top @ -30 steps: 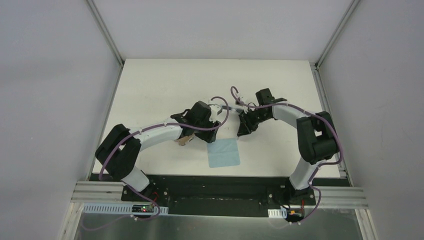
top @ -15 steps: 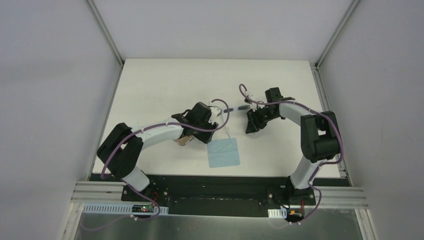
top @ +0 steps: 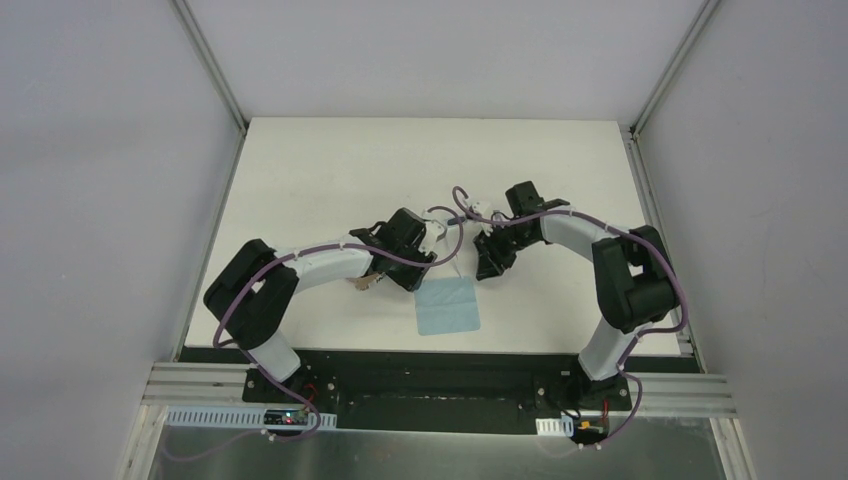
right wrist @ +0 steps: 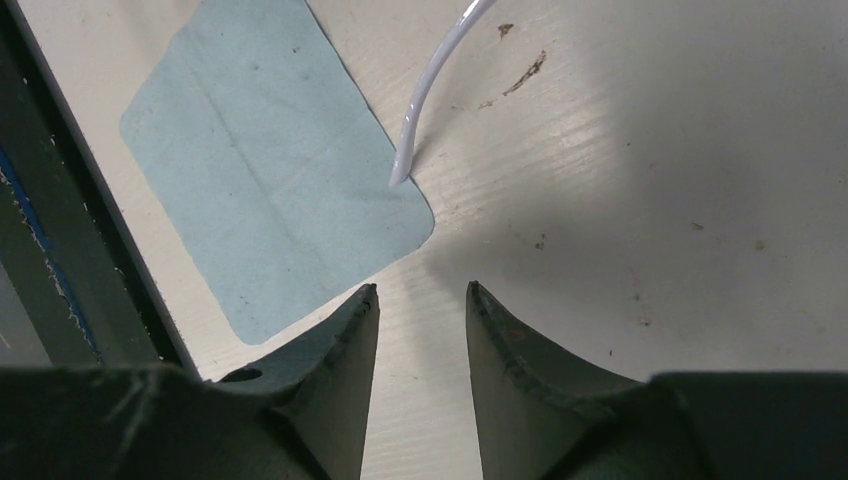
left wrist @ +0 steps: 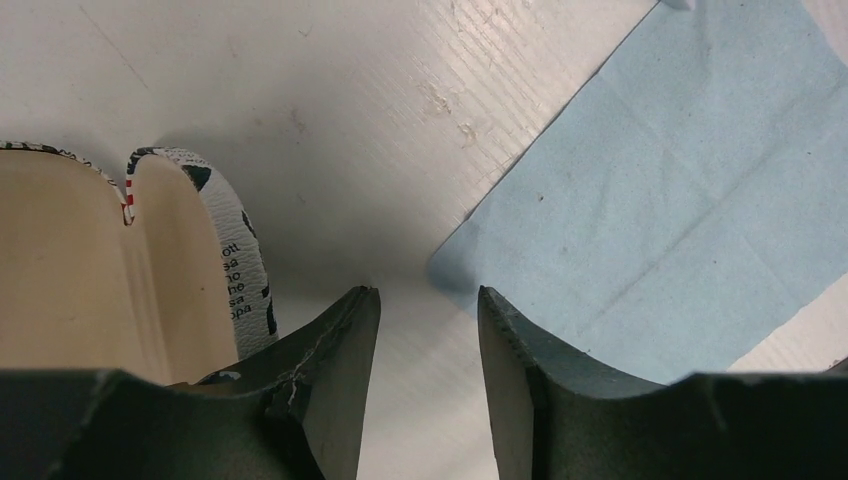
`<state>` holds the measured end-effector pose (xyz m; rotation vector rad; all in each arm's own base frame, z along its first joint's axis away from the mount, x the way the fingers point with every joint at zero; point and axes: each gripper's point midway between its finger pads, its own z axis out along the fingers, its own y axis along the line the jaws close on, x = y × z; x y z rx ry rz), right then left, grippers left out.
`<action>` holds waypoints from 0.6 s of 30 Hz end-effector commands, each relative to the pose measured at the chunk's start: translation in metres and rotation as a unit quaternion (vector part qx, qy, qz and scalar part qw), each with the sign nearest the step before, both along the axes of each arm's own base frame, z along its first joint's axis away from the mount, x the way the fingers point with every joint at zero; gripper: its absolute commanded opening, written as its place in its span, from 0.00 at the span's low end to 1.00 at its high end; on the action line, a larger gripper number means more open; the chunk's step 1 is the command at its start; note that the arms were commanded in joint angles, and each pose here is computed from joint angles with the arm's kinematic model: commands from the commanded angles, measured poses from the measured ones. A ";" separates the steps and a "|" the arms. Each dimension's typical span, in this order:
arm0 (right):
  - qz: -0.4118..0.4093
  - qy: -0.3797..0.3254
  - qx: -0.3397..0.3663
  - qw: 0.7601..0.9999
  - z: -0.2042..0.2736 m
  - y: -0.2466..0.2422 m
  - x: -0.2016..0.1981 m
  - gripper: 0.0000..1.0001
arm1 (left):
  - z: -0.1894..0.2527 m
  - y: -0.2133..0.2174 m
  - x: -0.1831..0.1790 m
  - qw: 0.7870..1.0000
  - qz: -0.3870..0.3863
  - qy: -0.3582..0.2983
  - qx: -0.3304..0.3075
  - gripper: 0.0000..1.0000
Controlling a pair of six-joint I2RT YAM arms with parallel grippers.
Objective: Organize the sunglasses
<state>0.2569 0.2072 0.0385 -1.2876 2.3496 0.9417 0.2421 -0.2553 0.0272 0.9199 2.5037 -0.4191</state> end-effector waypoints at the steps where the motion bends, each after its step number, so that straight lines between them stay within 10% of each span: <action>1: 0.006 -0.025 0.015 1.000 0.010 0.011 0.009 0.41 | 0.000 -0.004 0.007 1.000 -0.008 -0.010 -0.010 0.42; 18: -0.006 -0.038 0.004 0.999 0.010 0.012 0.018 0.43 | -0.007 -0.006 -0.001 1.000 -0.029 0.000 -0.011 0.24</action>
